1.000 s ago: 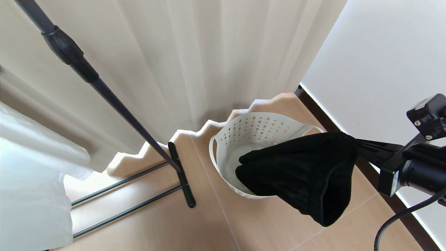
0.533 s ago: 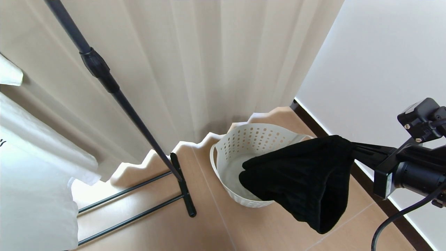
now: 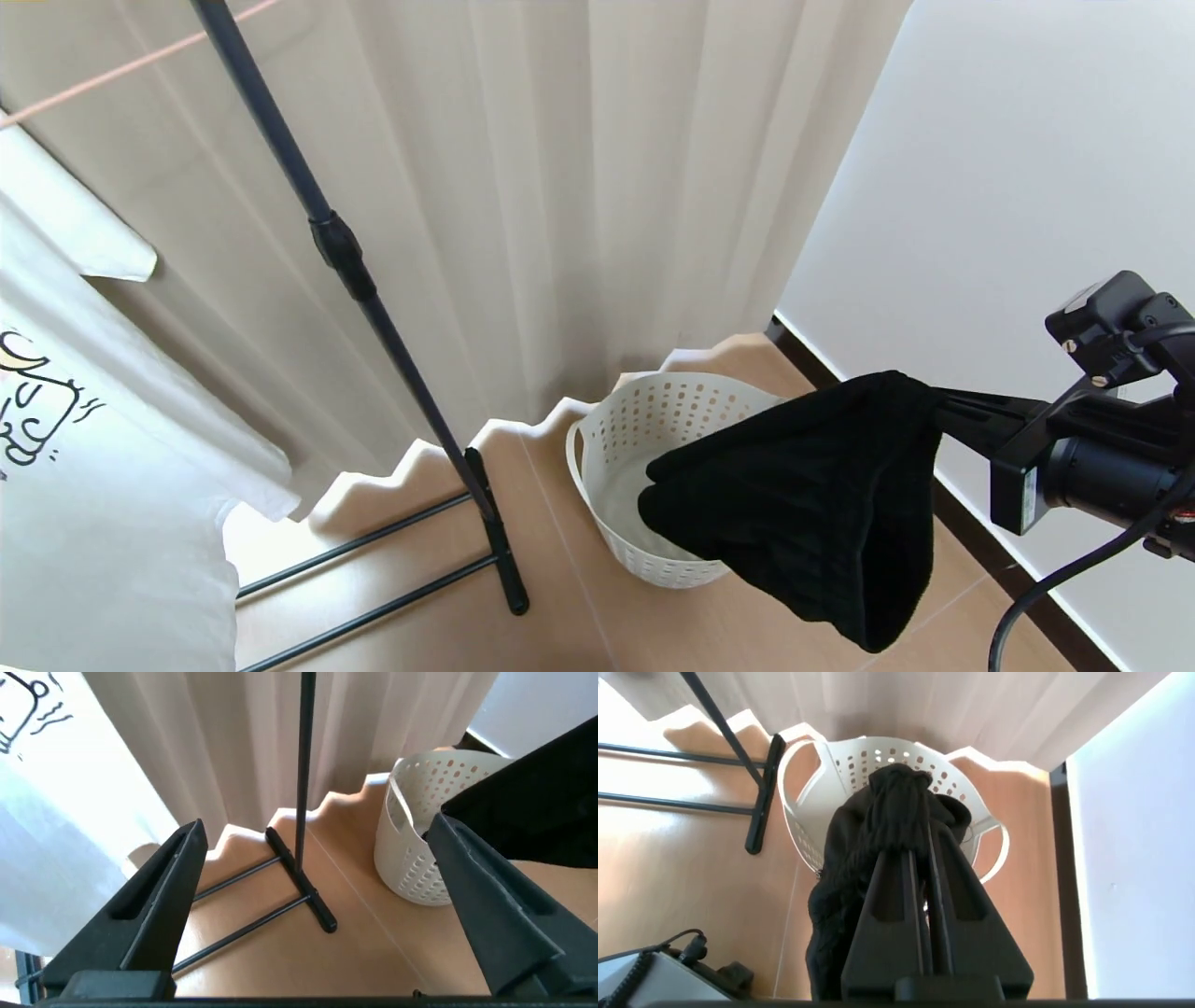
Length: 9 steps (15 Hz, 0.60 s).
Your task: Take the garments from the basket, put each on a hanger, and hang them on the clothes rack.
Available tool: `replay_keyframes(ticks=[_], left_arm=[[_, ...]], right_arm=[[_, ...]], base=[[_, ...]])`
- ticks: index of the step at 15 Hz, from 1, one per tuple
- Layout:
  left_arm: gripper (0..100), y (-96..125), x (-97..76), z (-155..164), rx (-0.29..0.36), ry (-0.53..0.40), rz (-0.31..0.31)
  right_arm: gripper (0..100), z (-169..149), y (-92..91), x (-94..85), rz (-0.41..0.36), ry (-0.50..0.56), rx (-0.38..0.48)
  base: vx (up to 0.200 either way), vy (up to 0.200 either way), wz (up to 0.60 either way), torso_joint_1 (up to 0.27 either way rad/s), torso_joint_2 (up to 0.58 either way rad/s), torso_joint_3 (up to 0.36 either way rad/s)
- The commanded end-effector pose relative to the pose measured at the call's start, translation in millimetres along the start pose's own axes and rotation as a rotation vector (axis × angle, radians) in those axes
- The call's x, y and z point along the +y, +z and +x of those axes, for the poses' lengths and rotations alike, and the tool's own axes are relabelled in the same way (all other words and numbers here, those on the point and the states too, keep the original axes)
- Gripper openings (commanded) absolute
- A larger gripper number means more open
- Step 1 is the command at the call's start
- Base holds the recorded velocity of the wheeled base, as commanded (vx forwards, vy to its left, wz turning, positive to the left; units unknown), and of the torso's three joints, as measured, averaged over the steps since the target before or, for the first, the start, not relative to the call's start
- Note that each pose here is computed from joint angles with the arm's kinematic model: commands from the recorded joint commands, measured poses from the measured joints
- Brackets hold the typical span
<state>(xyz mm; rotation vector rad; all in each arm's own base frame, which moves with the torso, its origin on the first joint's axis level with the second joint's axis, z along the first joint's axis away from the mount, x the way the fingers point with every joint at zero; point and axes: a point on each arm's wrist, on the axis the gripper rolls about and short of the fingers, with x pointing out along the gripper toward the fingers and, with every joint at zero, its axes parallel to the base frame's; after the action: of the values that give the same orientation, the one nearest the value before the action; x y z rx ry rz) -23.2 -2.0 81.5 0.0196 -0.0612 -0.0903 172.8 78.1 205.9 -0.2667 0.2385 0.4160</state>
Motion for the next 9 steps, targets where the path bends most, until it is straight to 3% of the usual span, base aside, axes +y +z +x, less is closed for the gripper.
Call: replay_keyframes(ticks=[1, 9], left_arm=[[100, 0.1, 0.0, 0.1, 0.001, 0.000, 0.000], [100, 0.1, 0.0, 0.1, 0.001, 0.002, 0.000]], right_arm=[[0, 1.0, -1.9, 0.5, -0.002, 0.002, 0.008], [0, 0.6, -3.2, 0.7, -0.002, 0.003, 0.012]], base=[[0.000, 0.000, 0.00, 0.119, -0.44, -0.119], [0.000, 0.000, 0.00, 0.159, -0.49, -0.129]])
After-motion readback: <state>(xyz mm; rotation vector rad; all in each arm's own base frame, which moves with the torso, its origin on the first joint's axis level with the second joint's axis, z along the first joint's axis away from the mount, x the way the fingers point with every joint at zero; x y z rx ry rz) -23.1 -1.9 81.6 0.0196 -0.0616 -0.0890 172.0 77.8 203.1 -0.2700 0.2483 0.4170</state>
